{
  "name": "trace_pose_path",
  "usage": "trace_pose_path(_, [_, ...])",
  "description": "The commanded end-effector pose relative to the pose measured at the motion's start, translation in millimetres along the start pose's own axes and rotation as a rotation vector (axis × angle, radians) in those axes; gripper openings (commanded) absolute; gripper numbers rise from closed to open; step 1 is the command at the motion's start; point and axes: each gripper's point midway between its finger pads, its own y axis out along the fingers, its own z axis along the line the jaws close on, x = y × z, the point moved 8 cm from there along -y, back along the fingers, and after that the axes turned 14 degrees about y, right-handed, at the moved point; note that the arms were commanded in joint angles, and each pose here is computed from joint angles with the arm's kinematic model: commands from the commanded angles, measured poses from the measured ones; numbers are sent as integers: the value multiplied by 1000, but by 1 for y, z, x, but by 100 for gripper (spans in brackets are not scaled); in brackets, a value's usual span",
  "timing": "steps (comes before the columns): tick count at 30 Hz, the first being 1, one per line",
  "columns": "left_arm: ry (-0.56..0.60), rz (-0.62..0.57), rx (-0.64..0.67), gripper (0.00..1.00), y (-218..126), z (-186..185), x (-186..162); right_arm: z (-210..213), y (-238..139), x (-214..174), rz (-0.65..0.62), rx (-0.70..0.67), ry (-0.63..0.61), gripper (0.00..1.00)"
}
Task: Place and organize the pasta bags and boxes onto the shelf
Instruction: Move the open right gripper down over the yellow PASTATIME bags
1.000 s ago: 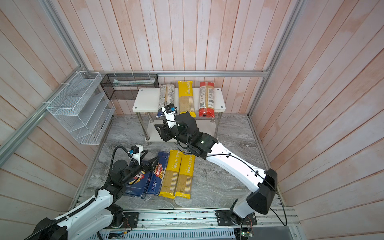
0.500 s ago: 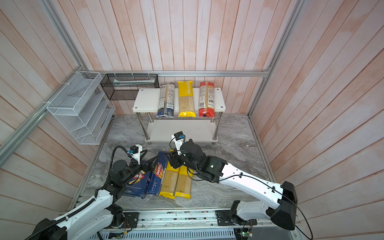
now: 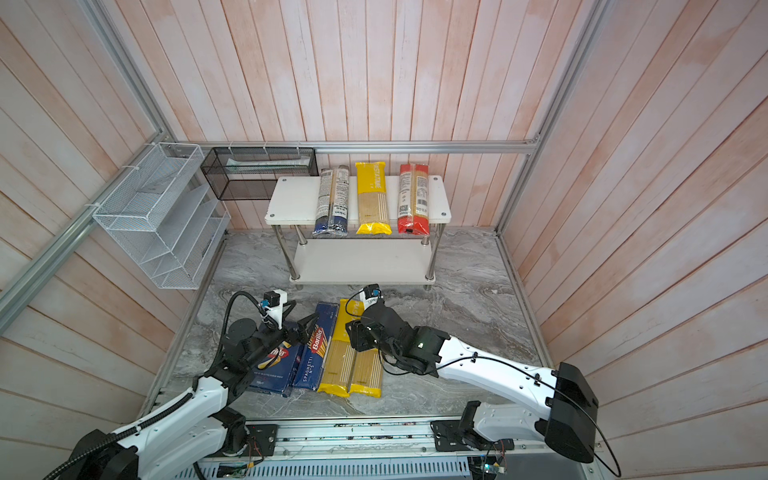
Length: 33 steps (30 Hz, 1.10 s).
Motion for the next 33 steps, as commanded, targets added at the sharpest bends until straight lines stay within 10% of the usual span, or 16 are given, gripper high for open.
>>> trace_pose_path(1, [16, -12, -19, 100, 2, -2, 5, -16, 4, -5, -19, -94, 11, 60])
trace_pose_path(33, [14, -16, -16, 100, 1, -2, 3, -86, 59, -57, 199, -404, 167, 80])
